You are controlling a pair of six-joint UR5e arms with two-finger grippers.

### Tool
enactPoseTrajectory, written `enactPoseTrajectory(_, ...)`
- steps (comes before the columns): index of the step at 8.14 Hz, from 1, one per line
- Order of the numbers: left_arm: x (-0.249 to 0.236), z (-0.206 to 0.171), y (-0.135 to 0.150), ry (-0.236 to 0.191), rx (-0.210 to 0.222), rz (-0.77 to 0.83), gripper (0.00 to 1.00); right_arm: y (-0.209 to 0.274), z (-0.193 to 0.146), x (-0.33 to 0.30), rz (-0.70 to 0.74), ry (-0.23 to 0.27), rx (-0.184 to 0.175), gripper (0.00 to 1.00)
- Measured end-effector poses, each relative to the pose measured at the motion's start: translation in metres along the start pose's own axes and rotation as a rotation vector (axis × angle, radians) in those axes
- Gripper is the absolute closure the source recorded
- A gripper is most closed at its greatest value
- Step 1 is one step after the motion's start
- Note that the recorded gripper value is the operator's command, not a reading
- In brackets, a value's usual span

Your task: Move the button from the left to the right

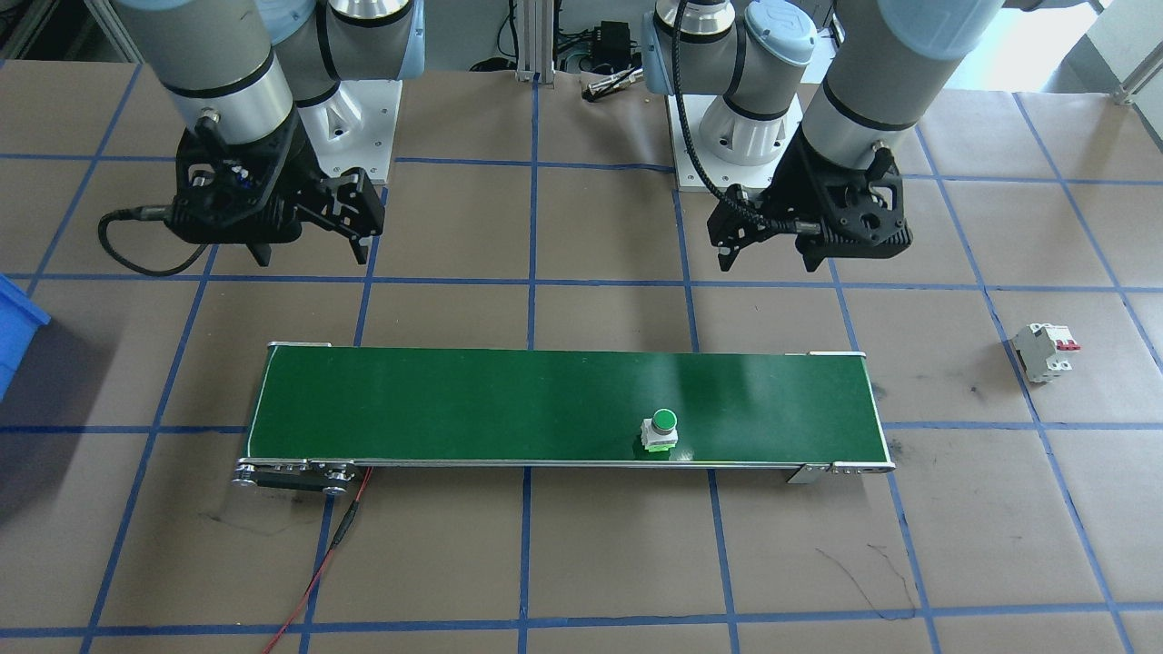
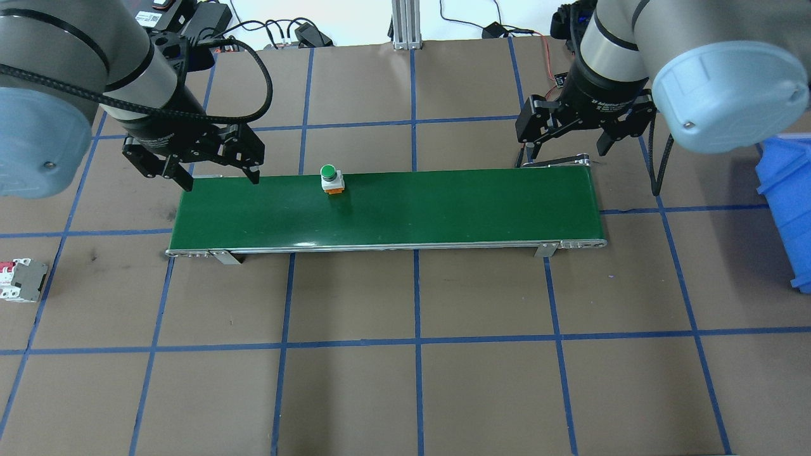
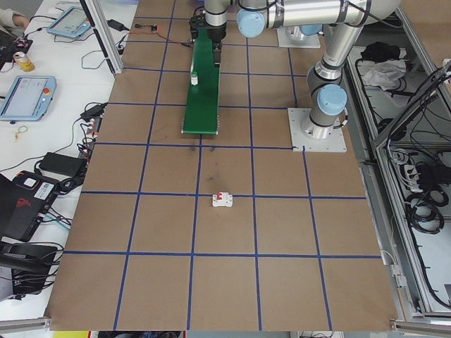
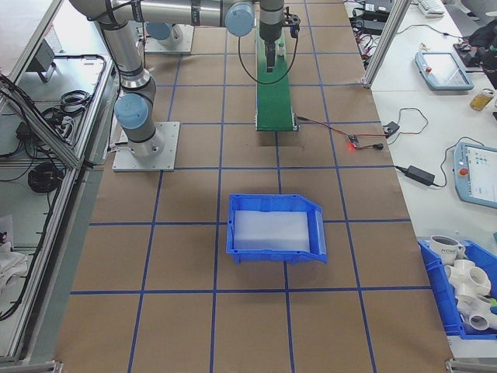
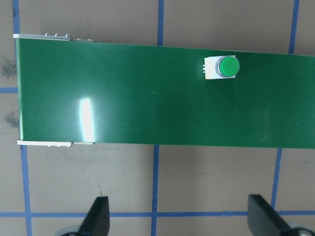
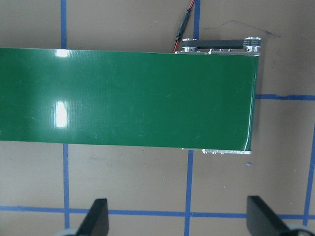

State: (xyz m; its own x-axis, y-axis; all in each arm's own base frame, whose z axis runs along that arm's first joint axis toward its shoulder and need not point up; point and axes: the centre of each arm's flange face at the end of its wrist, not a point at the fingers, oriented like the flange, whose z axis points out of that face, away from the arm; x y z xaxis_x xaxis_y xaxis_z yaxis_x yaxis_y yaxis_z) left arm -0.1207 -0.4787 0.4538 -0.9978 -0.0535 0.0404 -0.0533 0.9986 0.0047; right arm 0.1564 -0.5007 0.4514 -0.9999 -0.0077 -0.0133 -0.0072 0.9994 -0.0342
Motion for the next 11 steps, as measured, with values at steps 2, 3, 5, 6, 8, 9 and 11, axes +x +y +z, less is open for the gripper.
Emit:
enactPoseTrajectory(2,-0.007,-0.014,0.008,-0.087,0.009,-0.002,0.00,-0.019,0.017,0.022,0.041,0.000,-0.008,0.00)
enactPoseTrajectory(3,-0.008,-0.014,0.007,-0.100,0.009,-0.008,0.00,-0.032,0.033,0.026,0.049,-0.002,-0.011,0.00)
enactPoseTrajectory(5,-0.005,-0.017,-0.001,-0.063,0.014,-0.021,0.00,-0.062,0.070,0.029,0.057,0.000,0.010,0.00)
enactPoseTrajectory(6,-0.004,-0.022,-0.012,-0.055,0.021,-0.022,0.00,-0.070,0.085,0.029,0.061,-0.004,0.003,0.00)
enactPoseTrajectory(8,-0.002,-0.043,-0.045,-0.052,0.016,-0.021,0.00,-0.078,0.107,0.025,0.053,-0.050,-0.019,0.00)
enactPoseTrajectory(9,-0.001,-0.056,-0.061,-0.050,0.017,-0.021,0.00,-0.081,0.116,0.022,0.046,-0.076,-0.024,0.00)
enactPoseTrajectory(11,0.002,-0.073,-0.075,-0.049,0.028,-0.024,0.00,-0.085,0.129,0.020,0.042,-0.102,-0.025,0.00)
